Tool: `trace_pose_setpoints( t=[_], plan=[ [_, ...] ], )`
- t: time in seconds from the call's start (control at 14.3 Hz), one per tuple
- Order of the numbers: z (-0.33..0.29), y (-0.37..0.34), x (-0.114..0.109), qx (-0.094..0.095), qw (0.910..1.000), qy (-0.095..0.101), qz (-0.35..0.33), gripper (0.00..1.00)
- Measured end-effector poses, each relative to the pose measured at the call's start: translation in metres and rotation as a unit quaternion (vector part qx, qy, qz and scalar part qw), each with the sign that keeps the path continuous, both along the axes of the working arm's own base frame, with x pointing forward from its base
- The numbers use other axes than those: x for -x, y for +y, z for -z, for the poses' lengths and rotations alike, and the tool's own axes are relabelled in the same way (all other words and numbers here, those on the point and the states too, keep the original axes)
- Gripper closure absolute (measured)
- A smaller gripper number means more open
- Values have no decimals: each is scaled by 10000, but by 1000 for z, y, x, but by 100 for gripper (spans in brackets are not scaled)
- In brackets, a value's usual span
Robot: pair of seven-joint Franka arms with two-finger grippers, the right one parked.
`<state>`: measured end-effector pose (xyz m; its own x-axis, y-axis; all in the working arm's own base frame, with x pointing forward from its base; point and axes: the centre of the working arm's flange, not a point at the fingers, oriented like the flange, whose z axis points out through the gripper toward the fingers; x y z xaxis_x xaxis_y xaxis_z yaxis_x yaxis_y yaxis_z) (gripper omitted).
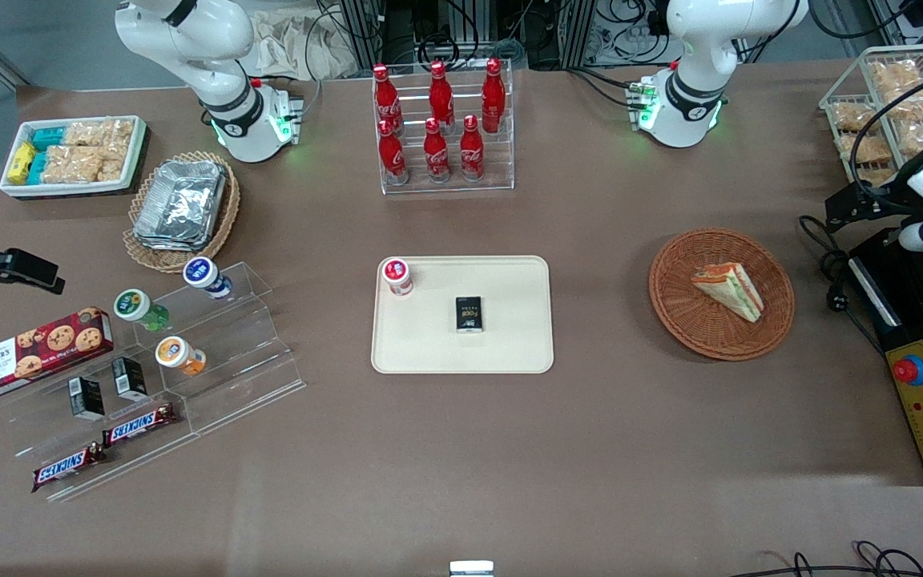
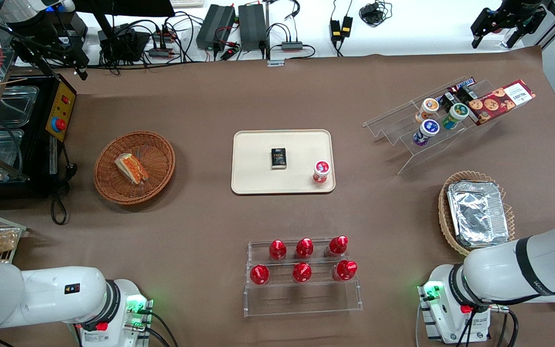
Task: Place sandwich from basket to tray
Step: 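Move the left gripper down over the wrapped sandwich in the wicker basket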
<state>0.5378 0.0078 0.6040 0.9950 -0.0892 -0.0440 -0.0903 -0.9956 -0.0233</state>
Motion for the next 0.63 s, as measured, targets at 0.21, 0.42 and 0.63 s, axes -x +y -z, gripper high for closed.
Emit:
trace_pose_setpoints(
  t=[0.21, 0.42, 0.63],
  plan=[
    [-1, -5, -4, 7, 10000, -2, 46, 0],
    [12, -22, -5, -26, 9976, 151, -681, 0],
    [57, -42, -5, -103, 9815, 217, -1900, 0]
  ],
)
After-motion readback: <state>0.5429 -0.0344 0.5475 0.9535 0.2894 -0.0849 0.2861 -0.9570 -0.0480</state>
